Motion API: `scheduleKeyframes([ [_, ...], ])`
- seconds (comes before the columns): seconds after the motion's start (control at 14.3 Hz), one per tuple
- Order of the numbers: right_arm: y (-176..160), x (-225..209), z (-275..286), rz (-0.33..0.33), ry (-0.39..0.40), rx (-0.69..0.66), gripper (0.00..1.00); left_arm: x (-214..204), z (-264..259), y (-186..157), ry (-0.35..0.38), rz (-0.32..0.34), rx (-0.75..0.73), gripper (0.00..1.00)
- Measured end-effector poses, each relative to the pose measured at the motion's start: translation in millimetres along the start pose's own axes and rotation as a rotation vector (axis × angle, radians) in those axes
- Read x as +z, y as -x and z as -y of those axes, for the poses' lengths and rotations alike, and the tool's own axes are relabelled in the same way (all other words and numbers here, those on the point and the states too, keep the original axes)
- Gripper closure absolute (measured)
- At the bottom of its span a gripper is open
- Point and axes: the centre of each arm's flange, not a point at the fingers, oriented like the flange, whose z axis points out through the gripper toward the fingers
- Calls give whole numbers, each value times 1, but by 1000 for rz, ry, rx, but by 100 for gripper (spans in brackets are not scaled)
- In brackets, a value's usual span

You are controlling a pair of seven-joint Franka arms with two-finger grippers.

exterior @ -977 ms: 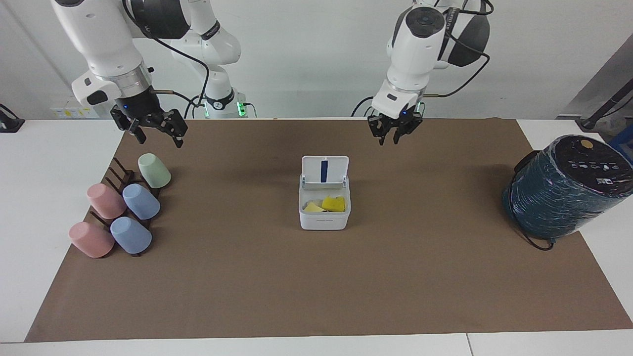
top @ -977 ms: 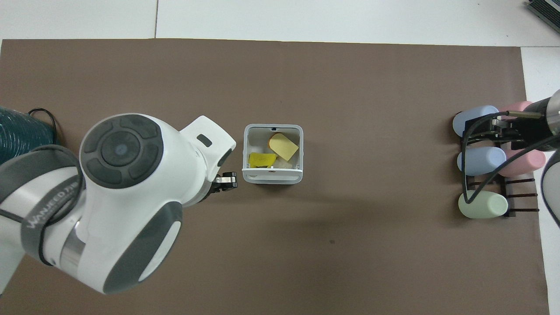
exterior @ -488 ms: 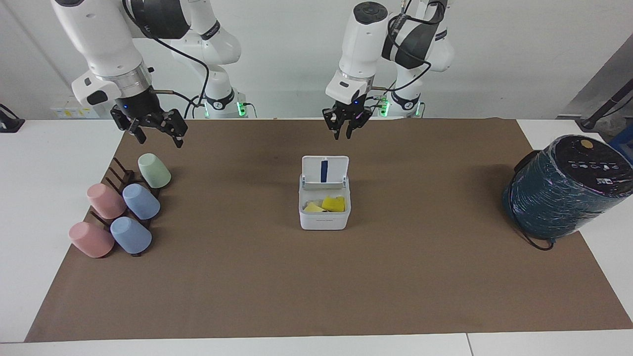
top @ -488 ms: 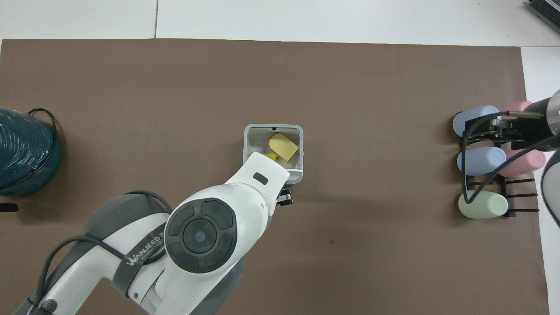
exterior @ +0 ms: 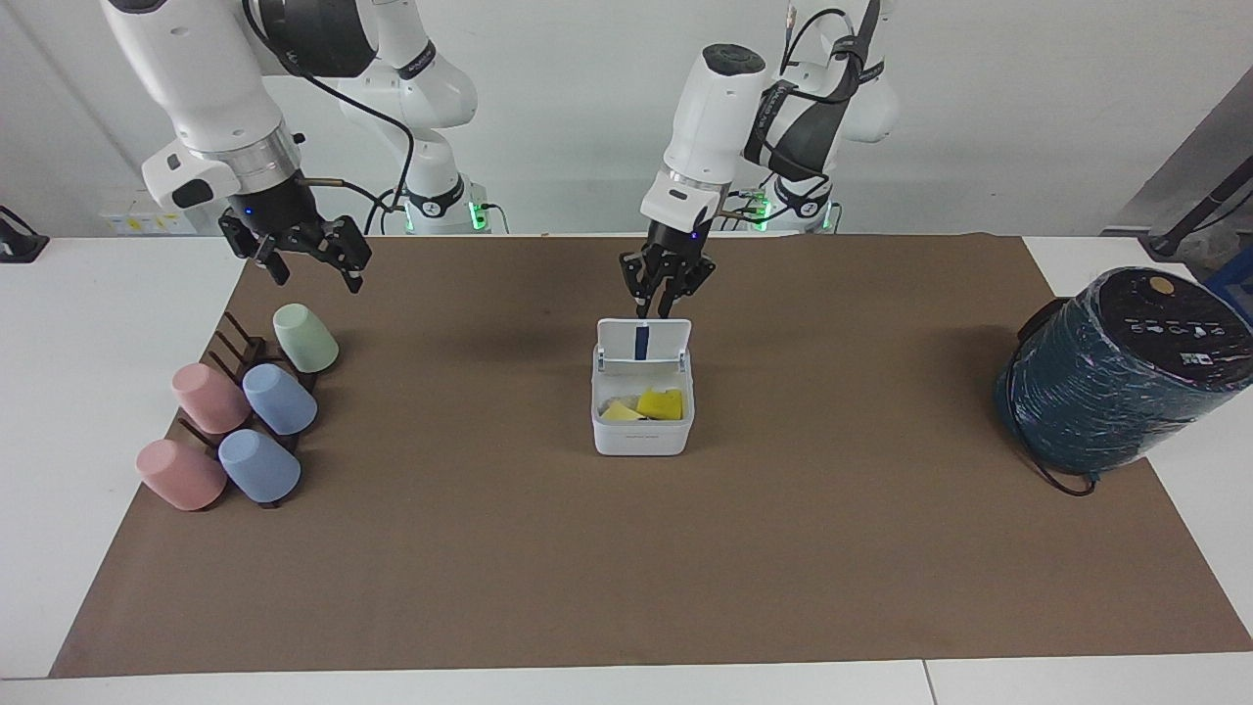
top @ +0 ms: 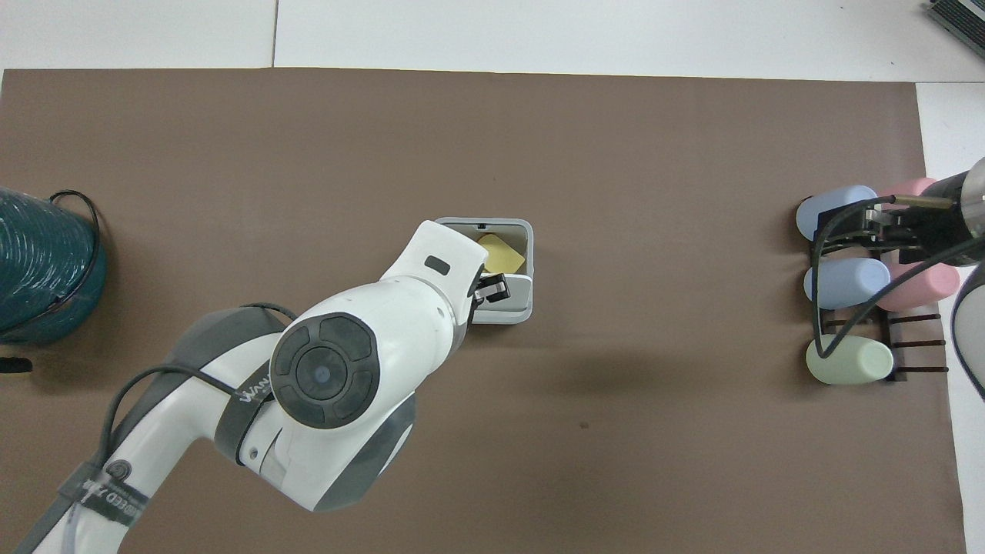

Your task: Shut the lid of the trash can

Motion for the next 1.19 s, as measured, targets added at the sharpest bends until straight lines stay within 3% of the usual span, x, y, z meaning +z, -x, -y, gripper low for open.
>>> scheduleKeyframes([
  [0.56, 0, 0, 0, 0, 0, 0, 0, 32, 14, -34, 60, -74, -53, 95],
  [0.91, 0, 0, 0, -1, 0, 0, 0, 50, 16, -35, 55, -69, -56, 97],
  [1.19, 0, 0, 0, -1, 0, 0, 0, 90, 18, -35, 68, -76, -59, 97],
])
